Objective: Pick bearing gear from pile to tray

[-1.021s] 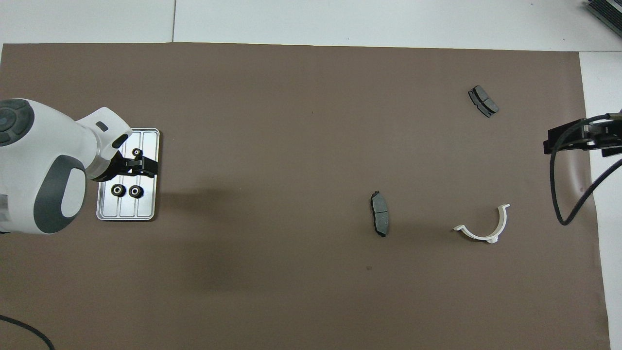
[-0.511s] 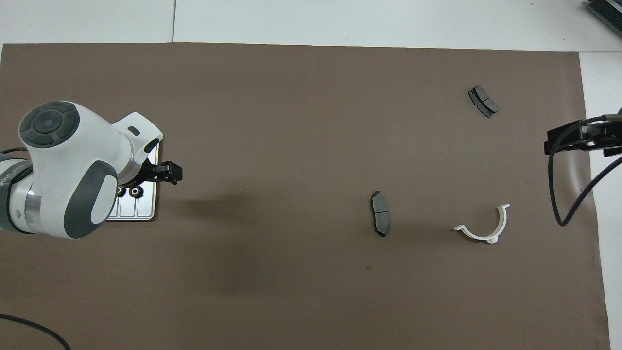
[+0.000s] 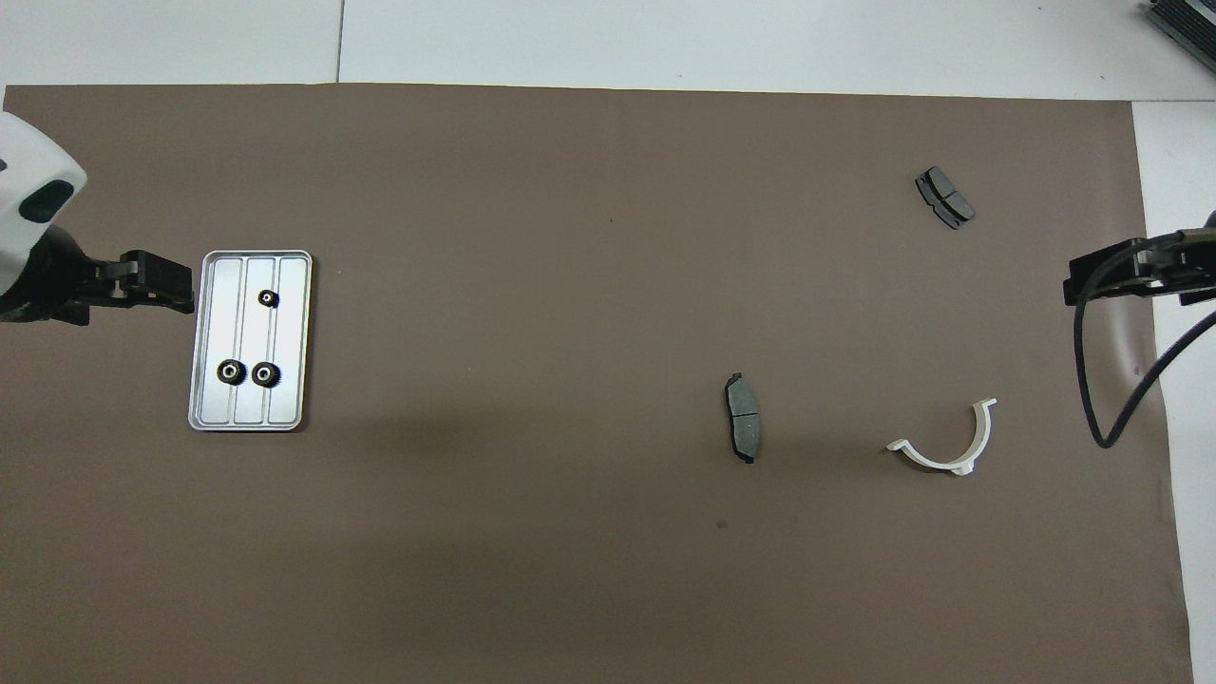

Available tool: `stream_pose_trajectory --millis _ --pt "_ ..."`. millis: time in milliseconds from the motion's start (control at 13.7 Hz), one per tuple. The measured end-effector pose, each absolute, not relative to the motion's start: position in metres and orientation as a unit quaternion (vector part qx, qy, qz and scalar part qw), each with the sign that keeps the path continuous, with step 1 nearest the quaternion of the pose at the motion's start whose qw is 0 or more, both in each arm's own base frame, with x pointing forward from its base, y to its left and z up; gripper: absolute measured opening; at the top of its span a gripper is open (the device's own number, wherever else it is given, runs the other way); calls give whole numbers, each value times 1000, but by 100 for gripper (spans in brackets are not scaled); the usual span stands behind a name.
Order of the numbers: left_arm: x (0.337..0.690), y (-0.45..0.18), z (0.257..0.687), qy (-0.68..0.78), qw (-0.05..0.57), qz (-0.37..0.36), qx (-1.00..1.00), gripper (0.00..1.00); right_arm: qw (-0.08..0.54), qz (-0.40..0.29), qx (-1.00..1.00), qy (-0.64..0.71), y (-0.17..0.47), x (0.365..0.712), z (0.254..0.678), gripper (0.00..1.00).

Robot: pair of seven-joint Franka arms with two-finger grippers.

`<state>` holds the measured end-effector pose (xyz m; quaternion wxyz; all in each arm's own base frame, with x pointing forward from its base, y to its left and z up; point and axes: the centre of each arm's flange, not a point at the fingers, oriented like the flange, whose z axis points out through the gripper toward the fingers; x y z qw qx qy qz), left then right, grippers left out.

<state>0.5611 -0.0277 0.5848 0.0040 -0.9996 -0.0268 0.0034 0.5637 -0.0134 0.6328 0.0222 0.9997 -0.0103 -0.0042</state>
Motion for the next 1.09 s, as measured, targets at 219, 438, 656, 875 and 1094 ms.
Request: stream_pose_trajectory --millis 219,438,656,875,1094 --pt "559 -13 590 -24 4 12 -1000 100 22 -4 1000 -9 -13 564 633 100" --pt "555 -3 601 -18 4 22 -1000 100 22 -4 1000 -9 -13 563 633 100" --pt "553 -3 612 -6 2 20 -1000 100 22 -5 1000 -9 -13 563 632 100" --pt "553 -7 612 -3 2 21 -1000 100 22 -5 1000 -9 -13 563 632 100" --pt "552 -10 612 0 2 23 -1000 100 22 -5 1000 -9 -13 563 632 100"
